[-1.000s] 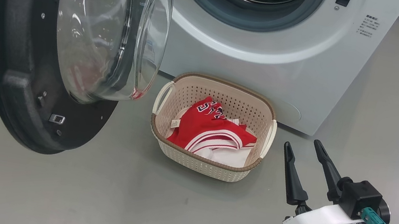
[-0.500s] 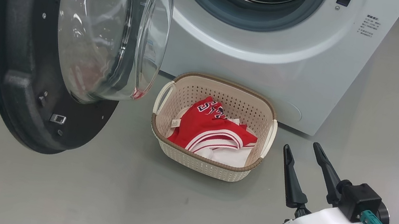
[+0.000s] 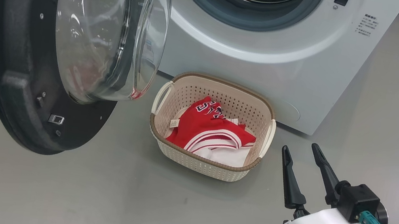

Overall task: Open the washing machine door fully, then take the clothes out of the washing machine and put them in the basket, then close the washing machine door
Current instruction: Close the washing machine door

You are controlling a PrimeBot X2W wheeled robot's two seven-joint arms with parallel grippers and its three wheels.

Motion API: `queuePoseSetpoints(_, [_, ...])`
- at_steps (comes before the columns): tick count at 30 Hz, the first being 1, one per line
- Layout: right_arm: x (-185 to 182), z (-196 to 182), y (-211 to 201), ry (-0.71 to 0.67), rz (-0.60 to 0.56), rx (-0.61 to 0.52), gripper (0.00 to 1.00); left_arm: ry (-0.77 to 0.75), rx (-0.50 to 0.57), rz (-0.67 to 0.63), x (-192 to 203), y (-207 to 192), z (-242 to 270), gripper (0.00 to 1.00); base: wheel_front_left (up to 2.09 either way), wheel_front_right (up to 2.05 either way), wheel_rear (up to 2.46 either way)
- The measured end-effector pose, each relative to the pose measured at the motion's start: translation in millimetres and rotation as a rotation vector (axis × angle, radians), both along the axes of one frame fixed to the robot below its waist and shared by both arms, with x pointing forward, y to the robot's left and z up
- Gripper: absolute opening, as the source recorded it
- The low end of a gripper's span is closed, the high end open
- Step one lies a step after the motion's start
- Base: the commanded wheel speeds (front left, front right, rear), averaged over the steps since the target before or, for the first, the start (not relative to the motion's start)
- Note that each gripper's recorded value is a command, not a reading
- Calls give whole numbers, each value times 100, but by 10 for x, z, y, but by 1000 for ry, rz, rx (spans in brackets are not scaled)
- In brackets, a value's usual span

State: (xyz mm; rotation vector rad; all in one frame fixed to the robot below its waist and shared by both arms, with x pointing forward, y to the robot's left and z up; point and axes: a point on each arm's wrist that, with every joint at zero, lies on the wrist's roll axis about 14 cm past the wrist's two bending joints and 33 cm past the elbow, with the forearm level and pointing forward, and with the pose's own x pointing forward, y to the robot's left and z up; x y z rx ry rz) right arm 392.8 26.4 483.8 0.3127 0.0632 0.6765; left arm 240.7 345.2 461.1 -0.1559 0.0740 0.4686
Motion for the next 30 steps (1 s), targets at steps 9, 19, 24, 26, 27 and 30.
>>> queuePoseSetpoints(9, [-11,20,-5,-5,-2,1,100,30,4,-5,-24,-38,-95,100,0,0,0])
queuePoseSetpoints(19, [-22,37,7,-7,-1,4,100,40,13,-2,-46,-27,-113,100,0,0,0])
queuePoseSetpoints(24, [-15,29,10,-3,-3,6,100,22,30,13,-34,11,-44,100,0,0,0])
queuePoseSetpoints(26, [-13,27,10,-3,-3,7,100,21,41,15,-31,21,-25,100,0,0,0])
queuePoseSetpoints(27, [-11,26,10,-2,-3,7,100,18,42,17,-25,23,-15,100,0,0,0])
queuePoseSetpoints(30, [-8,23,9,-2,-4,7,100,9,45,20,-14,27,12,100,0,0,0])
